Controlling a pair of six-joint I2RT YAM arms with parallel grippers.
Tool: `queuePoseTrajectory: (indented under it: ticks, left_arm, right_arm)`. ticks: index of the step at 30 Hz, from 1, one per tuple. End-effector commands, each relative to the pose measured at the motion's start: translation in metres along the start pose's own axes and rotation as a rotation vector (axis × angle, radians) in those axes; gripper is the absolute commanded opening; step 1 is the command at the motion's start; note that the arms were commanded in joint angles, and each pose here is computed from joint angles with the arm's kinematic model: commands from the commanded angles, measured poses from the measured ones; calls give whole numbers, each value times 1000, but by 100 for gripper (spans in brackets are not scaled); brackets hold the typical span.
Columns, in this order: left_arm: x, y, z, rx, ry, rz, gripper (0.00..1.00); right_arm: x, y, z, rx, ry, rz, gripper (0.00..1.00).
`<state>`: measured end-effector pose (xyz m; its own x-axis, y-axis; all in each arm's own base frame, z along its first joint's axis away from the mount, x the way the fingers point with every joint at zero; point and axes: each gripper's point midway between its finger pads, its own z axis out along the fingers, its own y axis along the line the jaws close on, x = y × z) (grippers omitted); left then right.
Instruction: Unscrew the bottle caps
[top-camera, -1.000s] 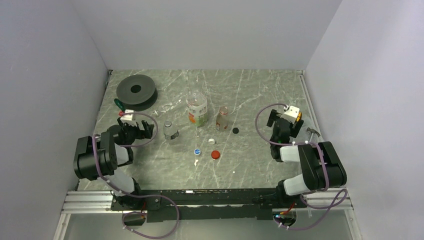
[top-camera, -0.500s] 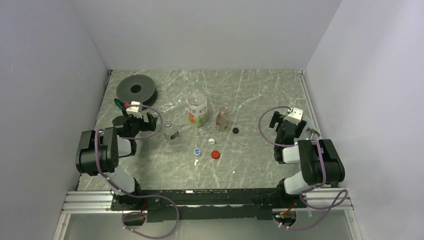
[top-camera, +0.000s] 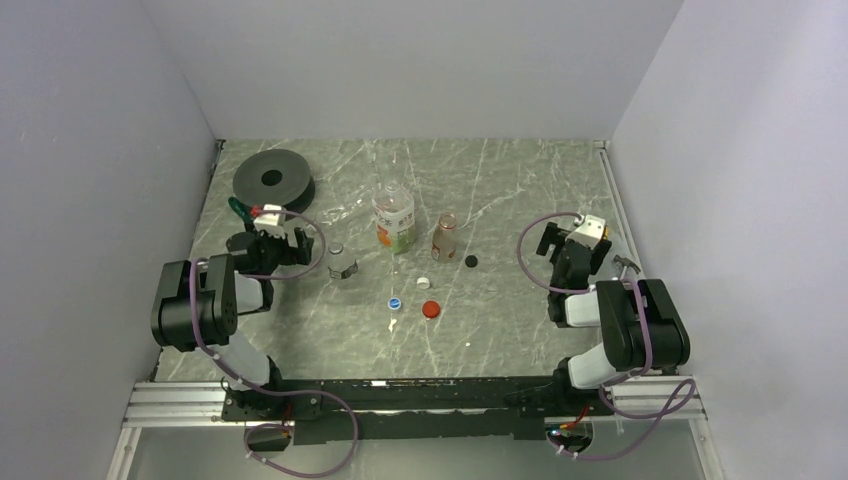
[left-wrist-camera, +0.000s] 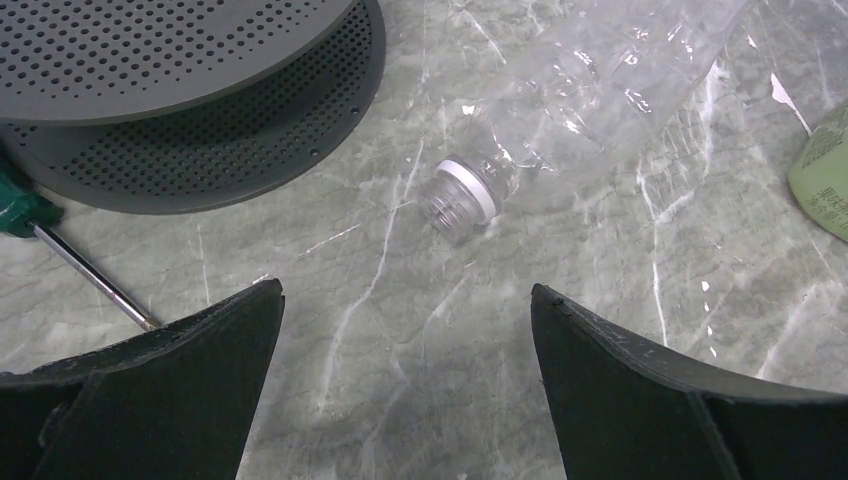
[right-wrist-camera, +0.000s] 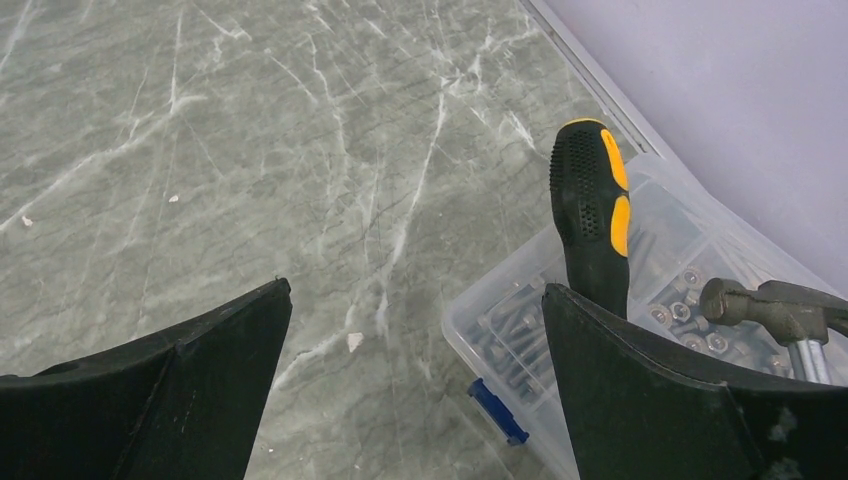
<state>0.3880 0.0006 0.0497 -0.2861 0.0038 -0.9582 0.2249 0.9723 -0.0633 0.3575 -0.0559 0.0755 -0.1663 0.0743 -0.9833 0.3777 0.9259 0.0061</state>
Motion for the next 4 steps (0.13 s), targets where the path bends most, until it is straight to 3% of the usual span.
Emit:
queuePoseTrajectory:
  ticks: [1, 4]
  left_arm:
    - [-10, 2, 2, -4, -31, 26, 99]
    - [-10, 2, 1, -4, -33, 25, 99]
  right_arm:
    - [-22, 6, 1, -22, -77, 47, 100]
    - [-22, 6, 1, -23, -76, 46, 100]
